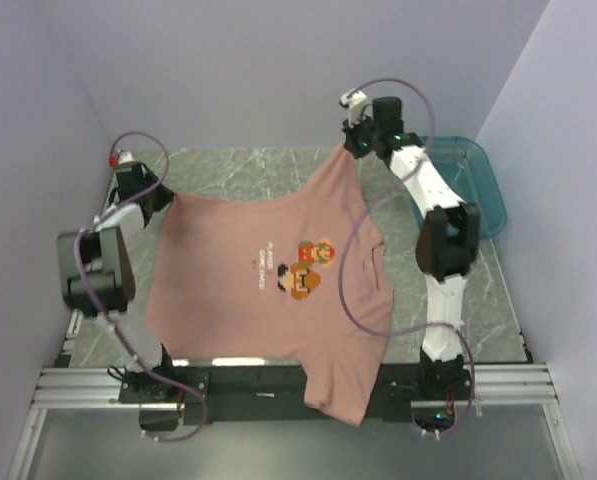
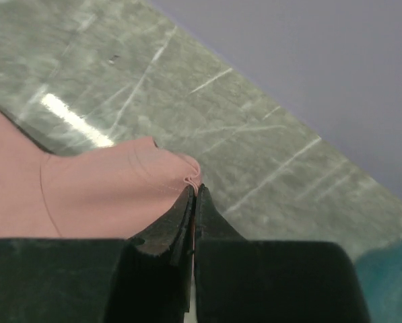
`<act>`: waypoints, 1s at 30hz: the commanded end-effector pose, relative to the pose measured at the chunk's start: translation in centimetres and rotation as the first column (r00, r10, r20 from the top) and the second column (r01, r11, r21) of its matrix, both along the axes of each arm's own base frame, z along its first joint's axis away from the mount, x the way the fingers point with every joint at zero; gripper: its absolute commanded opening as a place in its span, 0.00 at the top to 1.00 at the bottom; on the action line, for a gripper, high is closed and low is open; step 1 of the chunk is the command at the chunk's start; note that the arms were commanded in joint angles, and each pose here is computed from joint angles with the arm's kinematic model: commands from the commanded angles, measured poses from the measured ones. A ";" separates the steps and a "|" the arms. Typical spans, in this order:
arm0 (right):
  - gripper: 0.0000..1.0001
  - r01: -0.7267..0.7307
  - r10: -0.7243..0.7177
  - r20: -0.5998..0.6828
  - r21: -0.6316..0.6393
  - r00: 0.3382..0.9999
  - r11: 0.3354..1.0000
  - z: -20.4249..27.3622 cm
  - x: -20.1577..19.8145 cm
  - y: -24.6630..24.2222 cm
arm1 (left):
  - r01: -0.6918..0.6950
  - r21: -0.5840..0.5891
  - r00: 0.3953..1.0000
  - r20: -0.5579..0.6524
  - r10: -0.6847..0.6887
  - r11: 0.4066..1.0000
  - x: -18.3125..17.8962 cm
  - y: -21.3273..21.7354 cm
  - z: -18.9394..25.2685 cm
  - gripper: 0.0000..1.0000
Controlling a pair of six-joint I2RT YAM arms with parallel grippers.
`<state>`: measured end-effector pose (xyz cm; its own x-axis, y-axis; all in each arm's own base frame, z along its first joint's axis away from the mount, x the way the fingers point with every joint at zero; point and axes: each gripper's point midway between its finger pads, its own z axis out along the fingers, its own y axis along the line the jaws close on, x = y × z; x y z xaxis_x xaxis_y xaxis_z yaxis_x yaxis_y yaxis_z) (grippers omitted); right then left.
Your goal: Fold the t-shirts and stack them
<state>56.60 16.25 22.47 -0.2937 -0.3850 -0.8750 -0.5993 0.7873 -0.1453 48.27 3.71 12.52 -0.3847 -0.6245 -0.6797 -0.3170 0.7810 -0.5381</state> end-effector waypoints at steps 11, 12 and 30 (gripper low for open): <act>1.00 0.169 -0.162 0.197 -0.021 0.967 0.985 0.3 8.4 2.6 | -0.025 0.057 0.998 -0.048 0.028 0.998 9.4 3.0 -1.7 1.00; 1.00 0.178 -0.171 0.199 -0.020 0.965 0.984 0.4 8.5 2.3 | -0.028 0.058 0.997 -0.069 0.032 0.998 9.4 3.2 -2.5 1.00; 1.00 -0.015 0.005 0.170 0.059 0.985 0.998 5.9 -0.6 3.4 | -0.026 0.099 0.996 -0.088 0.035 0.995 12.6 4.9 -3.3 1.00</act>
<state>57.33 19.26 23.34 -0.2448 -0.3722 -0.8953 -0.5584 0.8090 -0.1837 59.84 7.77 7.25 -0.4542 -0.6001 -0.6584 -0.4092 0.7970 -0.4441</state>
